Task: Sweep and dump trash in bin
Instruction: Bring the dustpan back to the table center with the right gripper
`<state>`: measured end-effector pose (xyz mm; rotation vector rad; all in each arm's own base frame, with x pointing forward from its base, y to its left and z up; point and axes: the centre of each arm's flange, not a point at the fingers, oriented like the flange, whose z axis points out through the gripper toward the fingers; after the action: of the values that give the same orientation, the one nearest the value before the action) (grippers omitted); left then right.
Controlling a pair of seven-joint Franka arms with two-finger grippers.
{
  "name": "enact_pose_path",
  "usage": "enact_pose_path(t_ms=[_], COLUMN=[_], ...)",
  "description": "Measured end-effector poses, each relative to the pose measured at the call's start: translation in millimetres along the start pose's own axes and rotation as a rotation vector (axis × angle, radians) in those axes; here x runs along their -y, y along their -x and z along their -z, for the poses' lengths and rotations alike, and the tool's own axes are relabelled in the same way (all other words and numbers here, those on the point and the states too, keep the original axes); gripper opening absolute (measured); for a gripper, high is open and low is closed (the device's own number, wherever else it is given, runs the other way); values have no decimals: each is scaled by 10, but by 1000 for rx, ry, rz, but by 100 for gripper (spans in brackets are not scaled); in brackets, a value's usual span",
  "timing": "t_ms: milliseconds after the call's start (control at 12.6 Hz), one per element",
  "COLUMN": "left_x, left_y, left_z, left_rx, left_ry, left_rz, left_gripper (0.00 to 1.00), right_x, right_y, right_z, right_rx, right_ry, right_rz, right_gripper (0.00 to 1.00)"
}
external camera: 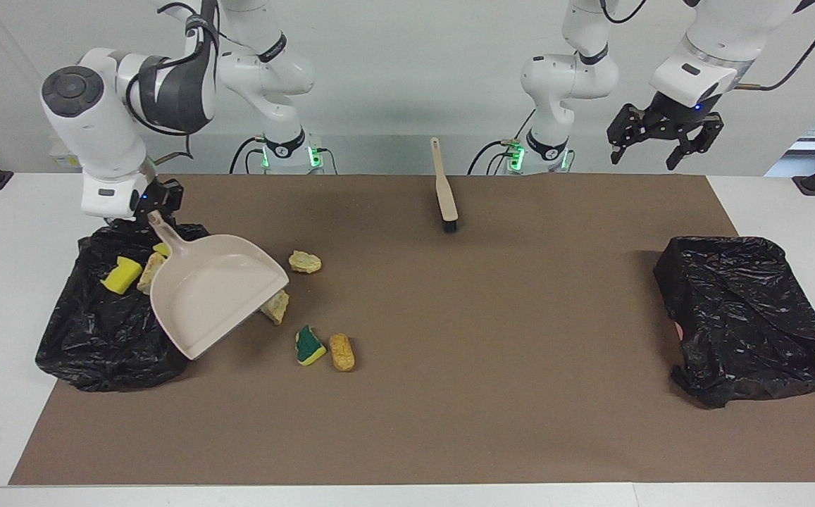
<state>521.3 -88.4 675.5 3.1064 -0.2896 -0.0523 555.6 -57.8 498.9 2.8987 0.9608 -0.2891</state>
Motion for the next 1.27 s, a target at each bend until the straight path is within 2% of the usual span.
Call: enact_pose_path(t_ms=[238,476,715,953,1270], left_x=[0,0,0,-1,-1], left_y=[3,6,7,9,10], left_z=[-1,0,1,2,1], left_rx=[2,3,3,4,4], left_ry=[0,0,0,0,0], left_rz=[0,0,0,0,0], left_gripper=[100,100,100,100,100], right_x=[549,1148,1715,2336,3023], right_y=[-451,-963,-1455,-1952,-2529], right_z=[17,-2,-107,-195,-528], right_rx=[-23,-55,-105,-145,-141], right_ry=[-41,-39,-28,-80,-78], right_rz=[-266,-413,-506,-564,-632], right_gripper=[31,31,31,31,31])
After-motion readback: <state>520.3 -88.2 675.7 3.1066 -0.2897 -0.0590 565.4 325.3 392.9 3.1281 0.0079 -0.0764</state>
